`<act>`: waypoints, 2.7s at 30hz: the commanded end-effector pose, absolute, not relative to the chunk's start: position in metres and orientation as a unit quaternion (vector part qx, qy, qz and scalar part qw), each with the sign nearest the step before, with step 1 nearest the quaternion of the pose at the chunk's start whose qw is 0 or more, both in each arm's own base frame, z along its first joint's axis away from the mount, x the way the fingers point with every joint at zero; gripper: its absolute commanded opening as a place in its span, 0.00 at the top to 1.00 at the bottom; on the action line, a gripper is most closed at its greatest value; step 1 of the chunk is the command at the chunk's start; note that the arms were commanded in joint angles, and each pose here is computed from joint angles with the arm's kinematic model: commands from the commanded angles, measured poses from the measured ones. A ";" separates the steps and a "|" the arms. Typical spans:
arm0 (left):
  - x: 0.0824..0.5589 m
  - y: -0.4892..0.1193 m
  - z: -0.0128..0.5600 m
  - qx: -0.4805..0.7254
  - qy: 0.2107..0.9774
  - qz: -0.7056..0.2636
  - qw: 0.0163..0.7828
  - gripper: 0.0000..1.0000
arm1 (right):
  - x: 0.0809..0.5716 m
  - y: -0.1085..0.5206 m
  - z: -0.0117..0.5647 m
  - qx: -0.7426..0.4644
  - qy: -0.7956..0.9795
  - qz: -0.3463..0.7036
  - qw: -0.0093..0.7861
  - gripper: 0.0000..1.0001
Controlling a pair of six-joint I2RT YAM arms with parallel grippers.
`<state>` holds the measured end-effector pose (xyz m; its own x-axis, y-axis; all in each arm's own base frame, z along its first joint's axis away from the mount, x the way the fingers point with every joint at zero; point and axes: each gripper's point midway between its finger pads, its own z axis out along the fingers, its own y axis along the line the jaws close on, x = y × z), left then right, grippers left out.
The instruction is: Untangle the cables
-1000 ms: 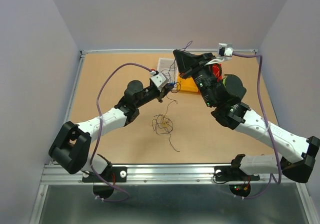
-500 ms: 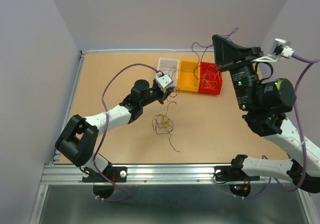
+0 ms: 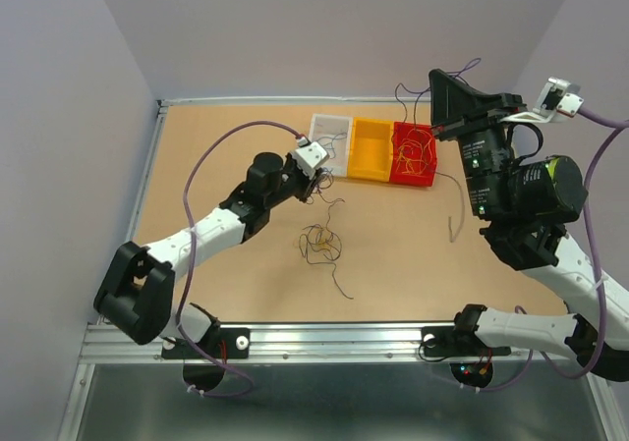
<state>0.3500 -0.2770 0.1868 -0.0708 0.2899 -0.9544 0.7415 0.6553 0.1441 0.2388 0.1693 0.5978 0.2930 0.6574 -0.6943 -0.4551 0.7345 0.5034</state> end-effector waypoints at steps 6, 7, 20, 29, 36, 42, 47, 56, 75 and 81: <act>0.313 -0.237 0.292 0.362 0.613 -0.200 0.673 0.61 | 0.262 0.183 0.563 0.107 0.516 0.289 0.799 0.99; 0.312 -0.234 0.292 0.360 0.613 -0.197 0.675 0.62 | 0.267 0.186 0.559 0.104 0.521 0.277 0.801 0.99; 0.297 -0.204 0.281 0.350 0.617 -0.153 0.688 0.74 | 0.371 0.216 0.498 0.084 0.571 0.176 0.797 0.99; 0.298 -0.205 0.278 0.351 0.621 -0.155 0.683 0.76 | 0.438 0.222 0.462 0.075 0.602 0.170 0.776 0.99; 0.298 -0.206 0.275 0.356 0.622 -0.158 0.680 0.77 | 0.487 0.216 0.427 0.076 0.627 0.180 0.754 0.99; 0.298 -0.208 0.273 0.360 0.622 -0.160 0.676 0.77 | 0.523 0.208 0.390 0.080 0.650 0.183 0.733 1.00; 0.298 -0.211 0.272 0.364 0.624 -0.163 0.672 0.78 | 0.543 0.197 0.353 0.082 0.665 0.194 0.717 0.99; 0.300 -0.213 0.266 0.369 0.629 -0.166 0.664 0.78 | 0.566 0.192 0.325 0.077 0.676 0.197 0.706 0.99; 0.300 -0.217 0.261 0.376 0.633 -0.173 0.654 0.78 | 0.605 0.179 0.375 0.072 0.659 0.181 0.726 0.99; 0.299 -0.217 0.262 0.378 0.631 -0.174 0.655 0.78 | 0.595 0.178 0.336 0.067 0.661 0.189 0.723 0.99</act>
